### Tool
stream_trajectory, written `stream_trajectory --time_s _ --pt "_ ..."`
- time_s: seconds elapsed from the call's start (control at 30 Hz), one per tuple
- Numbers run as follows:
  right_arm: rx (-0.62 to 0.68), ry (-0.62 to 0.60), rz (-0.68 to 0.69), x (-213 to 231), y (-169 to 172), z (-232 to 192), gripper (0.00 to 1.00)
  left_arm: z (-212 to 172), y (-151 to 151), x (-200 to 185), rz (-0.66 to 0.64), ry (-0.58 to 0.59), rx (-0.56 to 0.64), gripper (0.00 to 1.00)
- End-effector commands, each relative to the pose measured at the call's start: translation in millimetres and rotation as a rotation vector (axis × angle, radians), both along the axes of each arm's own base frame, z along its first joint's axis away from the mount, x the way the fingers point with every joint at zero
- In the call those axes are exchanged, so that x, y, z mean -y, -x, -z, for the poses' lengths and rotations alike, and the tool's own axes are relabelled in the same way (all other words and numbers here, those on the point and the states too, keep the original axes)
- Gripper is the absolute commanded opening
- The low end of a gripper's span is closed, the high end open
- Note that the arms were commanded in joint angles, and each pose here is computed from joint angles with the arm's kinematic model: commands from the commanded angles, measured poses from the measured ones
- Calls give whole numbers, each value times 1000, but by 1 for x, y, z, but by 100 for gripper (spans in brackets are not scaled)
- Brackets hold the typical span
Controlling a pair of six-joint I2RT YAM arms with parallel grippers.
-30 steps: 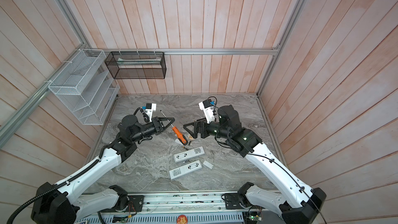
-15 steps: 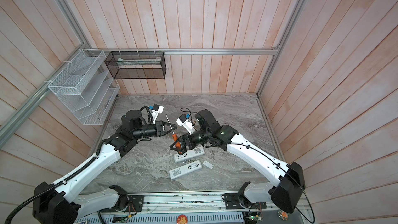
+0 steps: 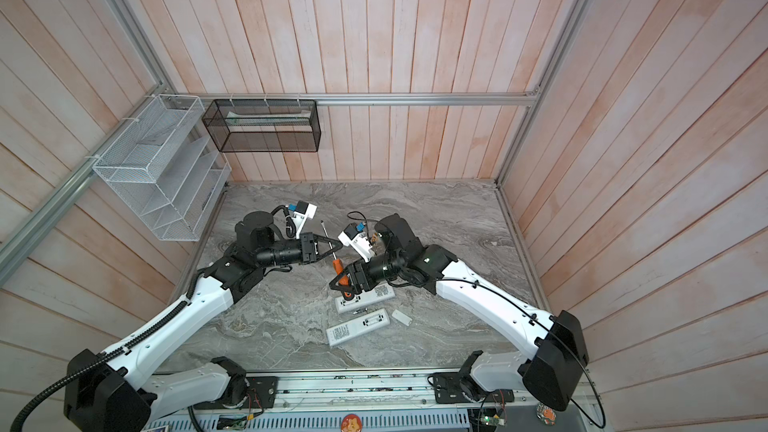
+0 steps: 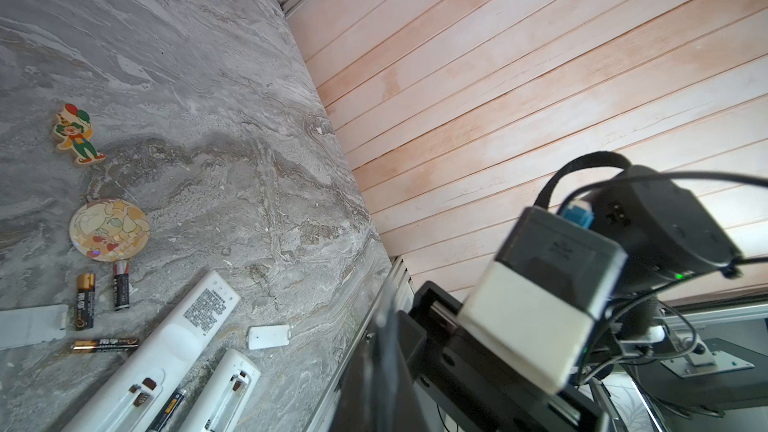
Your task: Unload the batteries from the remote control
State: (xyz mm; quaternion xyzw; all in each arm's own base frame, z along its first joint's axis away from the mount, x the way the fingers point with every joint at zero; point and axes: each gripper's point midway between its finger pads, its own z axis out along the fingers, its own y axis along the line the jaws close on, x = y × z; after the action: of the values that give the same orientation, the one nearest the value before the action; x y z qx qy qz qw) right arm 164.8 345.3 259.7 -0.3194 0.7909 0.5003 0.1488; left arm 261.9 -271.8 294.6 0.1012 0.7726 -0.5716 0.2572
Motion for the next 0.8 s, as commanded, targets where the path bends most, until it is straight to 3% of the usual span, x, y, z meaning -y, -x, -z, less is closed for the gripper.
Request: stream_trajectory --time_s 0.0,0.17,0.37,0.4,0.47,0.57,0.67,0.77 --pt "-18 -2 -25 -4 3 5 48 -10 -5 -2 -15 24 45 0" --pt "-21 -3 -22 -5 2 6 32 -11 -6 -3 -22 22 48 0" --pt "-10 7 27 -5 -6 5 21 -9 -8 -7 -44 7 52 0" --pt "-9 12 39 -4 -8 5 20 -8 -9 -8 -54 1 51 7" --pt "-7 28 69 -1 -14 7 19 -6 -11 -13 -73 -11 49 37" --pt "-12 51 129 10 -26 11 18 -10 -12 -20 -101 -20 68 63" --pt "-8 82 230 29 -47 14 17 -15 -12 -30 -142 -42 106 81" --pt "-16 127 349 58 -70 20 16 -15 -11 -40 -176 -70 123 89"
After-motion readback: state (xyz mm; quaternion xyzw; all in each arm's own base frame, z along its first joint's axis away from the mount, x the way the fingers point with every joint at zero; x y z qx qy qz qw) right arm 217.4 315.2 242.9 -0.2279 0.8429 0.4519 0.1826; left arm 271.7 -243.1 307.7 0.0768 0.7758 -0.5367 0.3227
